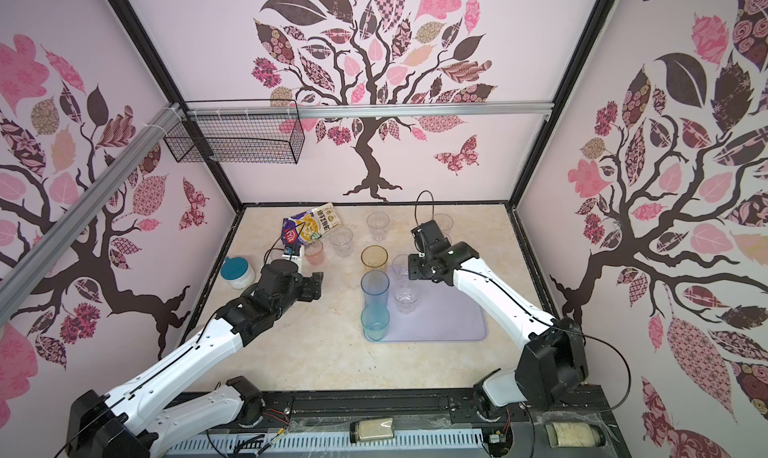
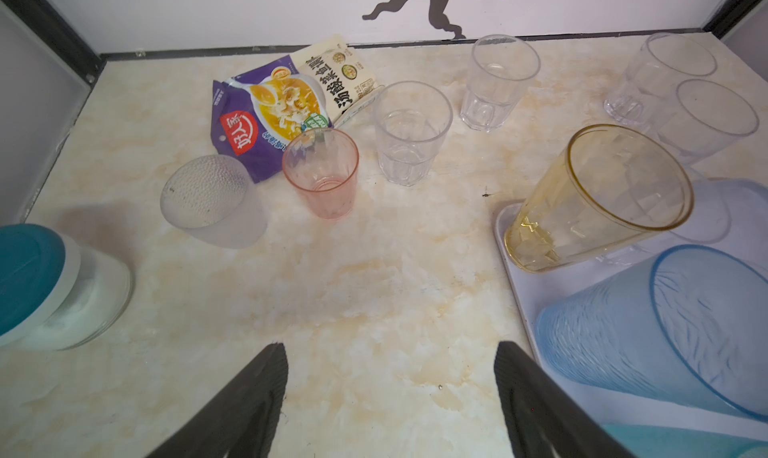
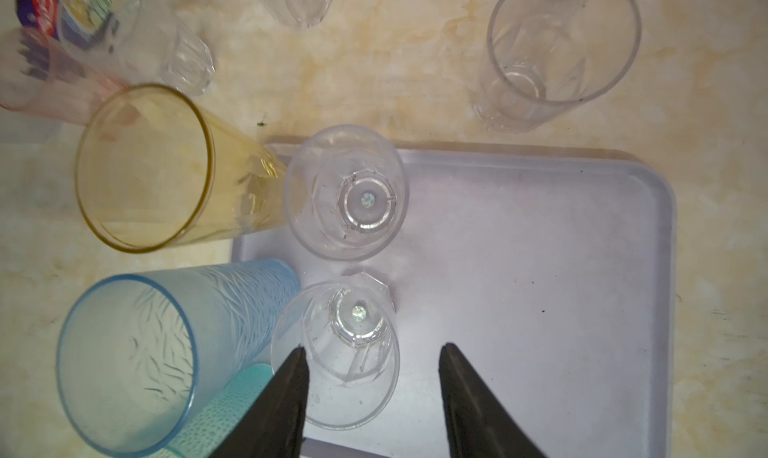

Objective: Place the glasses into the tray
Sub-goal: 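Open the right gripper and move it to the clear glasses near the wall, then lower the right gripper onto a clear glass near the wall and close it, then carry the clear glass with the right gripper toward the tray, then lower the clear glass onto the tray beside the other clear glasses, open right gripper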

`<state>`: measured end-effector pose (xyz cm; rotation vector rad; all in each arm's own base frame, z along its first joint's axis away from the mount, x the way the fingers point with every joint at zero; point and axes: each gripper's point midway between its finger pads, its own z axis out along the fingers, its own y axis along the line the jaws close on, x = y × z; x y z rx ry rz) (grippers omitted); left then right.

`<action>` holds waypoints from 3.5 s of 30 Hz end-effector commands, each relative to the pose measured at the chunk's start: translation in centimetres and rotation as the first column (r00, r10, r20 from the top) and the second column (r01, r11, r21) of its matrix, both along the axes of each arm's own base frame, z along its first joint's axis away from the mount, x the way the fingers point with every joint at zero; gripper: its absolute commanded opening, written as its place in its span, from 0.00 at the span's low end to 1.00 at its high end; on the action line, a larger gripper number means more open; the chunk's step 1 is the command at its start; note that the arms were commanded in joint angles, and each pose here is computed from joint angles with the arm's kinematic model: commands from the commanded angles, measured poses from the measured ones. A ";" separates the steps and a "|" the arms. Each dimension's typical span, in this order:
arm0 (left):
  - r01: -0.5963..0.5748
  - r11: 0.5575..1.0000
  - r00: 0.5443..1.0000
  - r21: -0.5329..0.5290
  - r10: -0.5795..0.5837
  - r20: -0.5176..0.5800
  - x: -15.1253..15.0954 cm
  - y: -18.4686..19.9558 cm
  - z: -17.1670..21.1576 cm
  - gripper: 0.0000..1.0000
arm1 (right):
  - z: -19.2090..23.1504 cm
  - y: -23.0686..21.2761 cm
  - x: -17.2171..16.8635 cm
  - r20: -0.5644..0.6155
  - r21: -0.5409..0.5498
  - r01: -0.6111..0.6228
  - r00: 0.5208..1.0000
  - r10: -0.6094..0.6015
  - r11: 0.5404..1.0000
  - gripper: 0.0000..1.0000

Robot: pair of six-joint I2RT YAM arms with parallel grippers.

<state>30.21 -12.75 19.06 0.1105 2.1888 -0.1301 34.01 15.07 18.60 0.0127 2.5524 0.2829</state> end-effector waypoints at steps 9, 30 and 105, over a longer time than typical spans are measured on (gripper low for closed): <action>-0.154 0.942 0.981 -0.297 0.110 -0.159 -0.3 0.7 -2.8 0.82 | 0.2 -9.9 8.1 0.025 0.220 0.428 0.896 -0.444 0.877 0.60; -0.154 0.966 0.983 -0.208 0.128 -0.129 -0.8 2.2 -4.2 0.84 | -9.6 -11.0 12.4 -0.157 0.159 0.485 0.873 -0.463 0.860 0.33; -0.024 0.947 1.000 -0.319 0.018 -0.022 -2.4 -3.0 -2.9 0.80 | -8.9 -1.3 -13.1 -0.286 -0.153 0.019 0.956 -0.062 0.988 0.00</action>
